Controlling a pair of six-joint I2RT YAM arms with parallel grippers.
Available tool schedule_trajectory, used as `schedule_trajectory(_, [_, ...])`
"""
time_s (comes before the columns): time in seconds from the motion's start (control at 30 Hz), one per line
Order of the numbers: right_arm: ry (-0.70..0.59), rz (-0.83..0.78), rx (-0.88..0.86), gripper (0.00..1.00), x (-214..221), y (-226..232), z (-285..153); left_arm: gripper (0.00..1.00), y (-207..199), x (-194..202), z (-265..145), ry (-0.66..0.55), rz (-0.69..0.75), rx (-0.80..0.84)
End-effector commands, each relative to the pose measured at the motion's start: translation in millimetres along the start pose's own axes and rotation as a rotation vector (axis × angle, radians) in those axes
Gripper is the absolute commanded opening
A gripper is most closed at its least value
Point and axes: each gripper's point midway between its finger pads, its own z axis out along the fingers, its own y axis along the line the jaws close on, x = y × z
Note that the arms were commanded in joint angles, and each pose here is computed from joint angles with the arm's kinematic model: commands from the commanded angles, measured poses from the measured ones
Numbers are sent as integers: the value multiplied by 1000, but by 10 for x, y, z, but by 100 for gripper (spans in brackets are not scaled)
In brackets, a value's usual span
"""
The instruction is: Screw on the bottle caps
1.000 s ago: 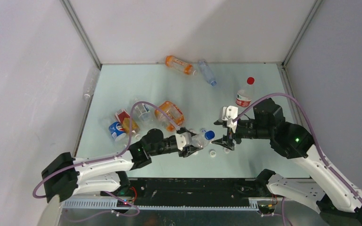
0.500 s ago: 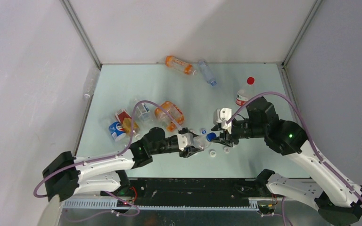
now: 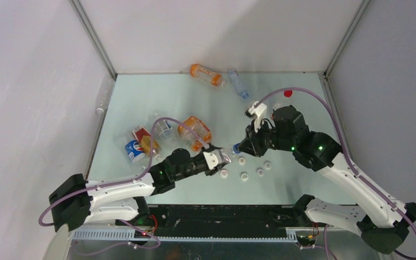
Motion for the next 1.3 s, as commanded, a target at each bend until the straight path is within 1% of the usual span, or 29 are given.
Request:
schedule_trajectory(0.0, [-67,582,217,0,-65,-186,120,22,477,-555,-90,-145,177,-299])
schedule_trajectory(0.07, [-90,644,218,6,-75,-169,136,22,453,-534,-84,-120,214,-326])
schedule_trajectory(0.13, [-131,626,212,15,-152,-156,109,23,433,-496,-80,-110,198,-324])
schedule_trajectory(0.17, [-145,609,202,22,-186,-140,91,23,421,-458,-79,-97,192,-319])
schedule_trajectory(0.2, [-180,560,186,26,-266,-126,36,23,414,-429,-78,-90,171,-316])
schedule_trajectory(0.23, [-203,532,169,35,-316,-95,-19,23,405,-376,-76,-71,162,-309])
schedule_trajectory(0.27, [-225,480,164,39,-366,-96,-57,23,419,-332,-76,-61,136,-309])
schedule_trajectory(0.3, [-245,447,152,48,-403,-73,-121,23,371,-262,-62,-40,128,-277])
schedule_trajectory(0.33, [-255,375,148,52,-423,-76,-157,23,381,-230,-66,-33,104,-272])
schedule_trajectory(0.37, [-269,334,134,58,-444,-42,-225,23,333,-198,-65,-26,95,-239])
schedule_trajectory(0.47, [-266,159,139,68,-407,-51,-342,24,259,-167,-71,-29,54,-167])
schedule_trajectory(0.5, [-272,139,152,71,-398,-66,-392,24,148,-169,-63,-32,47,-98])
schedule_trajectory(0.53, [-266,107,173,73,-375,-106,-413,25,131,-188,-60,-32,44,-76])
schedule_trajectory(0.57, [-266,84,178,88,-359,-107,-451,25,43,-167,-64,-21,40,-24])
schedule_trajectory(0.6, [-258,27,179,96,-342,-116,-470,25,-10,-211,-59,-30,39,15])
schedule_trajectory(0.7, [-215,-154,138,99,-238,-65,-503,25,-110,-218,-69,-25,17,83])
schedule_trajectory(0.73, [-208,-193,97,99,-212,3,-508,25,-164,-221,-72,-23,13,116])
schedule_trajectory(0.83, [-161,-387,-4,99,-63,129,-511,25,-220,-232,-58,-15,5,157])
schedule_trajectory(0.97, [-138,-561,-126,95,95,298,-522,25,-261,-300,-33,-31,8,194])
schedule_trajectory(1.07, [-135,-622,-154,91,152,346,-503,25,-281,-335,-11,-40,13,213])
schedule_trajectory(1.17, [-132,-635,-178,84,171,384,-479,25,-305,-373,7,-49,20,234])
schedule_trajectory(1.27, [-130,-653,-180,79,178,375,-446,25,-326,-355,18,-37,31,251])
